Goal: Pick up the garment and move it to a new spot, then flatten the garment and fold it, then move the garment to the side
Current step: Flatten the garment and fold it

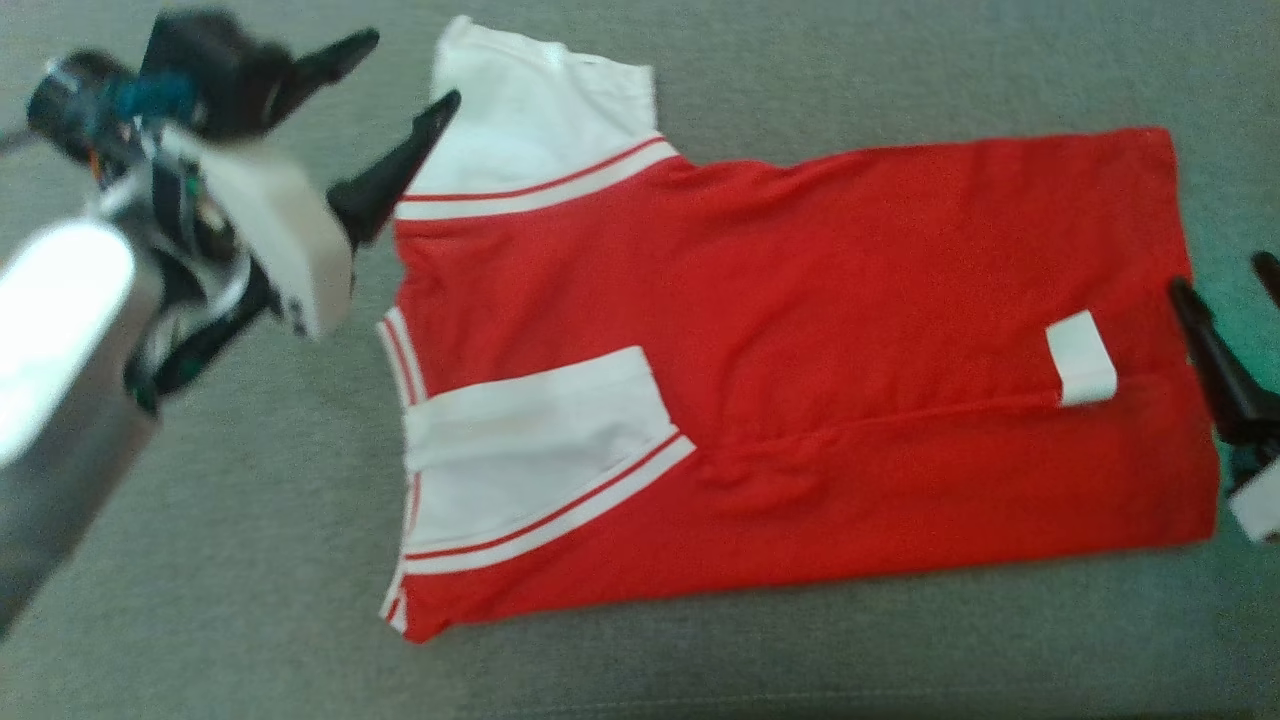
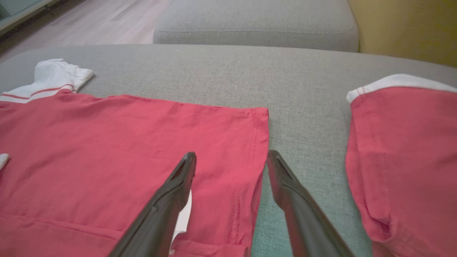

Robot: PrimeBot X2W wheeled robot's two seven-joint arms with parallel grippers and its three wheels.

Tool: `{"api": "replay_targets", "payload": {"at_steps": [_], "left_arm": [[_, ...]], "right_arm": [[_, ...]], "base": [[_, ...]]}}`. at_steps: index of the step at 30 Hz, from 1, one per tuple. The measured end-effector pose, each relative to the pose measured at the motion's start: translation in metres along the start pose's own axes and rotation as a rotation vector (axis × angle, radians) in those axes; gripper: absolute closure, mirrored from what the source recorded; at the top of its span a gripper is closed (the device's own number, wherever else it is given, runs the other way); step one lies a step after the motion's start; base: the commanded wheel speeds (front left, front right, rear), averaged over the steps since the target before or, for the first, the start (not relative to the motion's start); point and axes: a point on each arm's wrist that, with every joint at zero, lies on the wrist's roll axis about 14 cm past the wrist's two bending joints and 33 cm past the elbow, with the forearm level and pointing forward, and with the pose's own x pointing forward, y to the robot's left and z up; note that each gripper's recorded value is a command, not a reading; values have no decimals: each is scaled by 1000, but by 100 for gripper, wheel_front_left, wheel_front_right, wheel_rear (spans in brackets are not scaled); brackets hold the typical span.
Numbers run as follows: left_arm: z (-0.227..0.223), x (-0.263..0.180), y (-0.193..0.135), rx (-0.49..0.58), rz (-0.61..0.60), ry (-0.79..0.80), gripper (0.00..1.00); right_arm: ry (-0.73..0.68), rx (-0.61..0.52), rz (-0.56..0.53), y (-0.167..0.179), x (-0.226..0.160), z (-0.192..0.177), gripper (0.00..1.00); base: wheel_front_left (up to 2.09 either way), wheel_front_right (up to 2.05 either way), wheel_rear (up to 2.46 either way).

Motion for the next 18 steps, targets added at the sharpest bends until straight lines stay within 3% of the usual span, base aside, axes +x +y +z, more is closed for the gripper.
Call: {"api": "replay_targets", "payload": {"at_steps": [9, 18], "left_arm": [[-19, 70, 29, -18, -8, 219, 0], [-69, 92, 39, -22, -19, 410, 0]], "right_arm": [[71, 24, -56, -18, 1, -28, 0], [85, 43, -91, -29, 1, -41, 0]], "base": [[0, 0, 0], [0, 0, 0]]}}
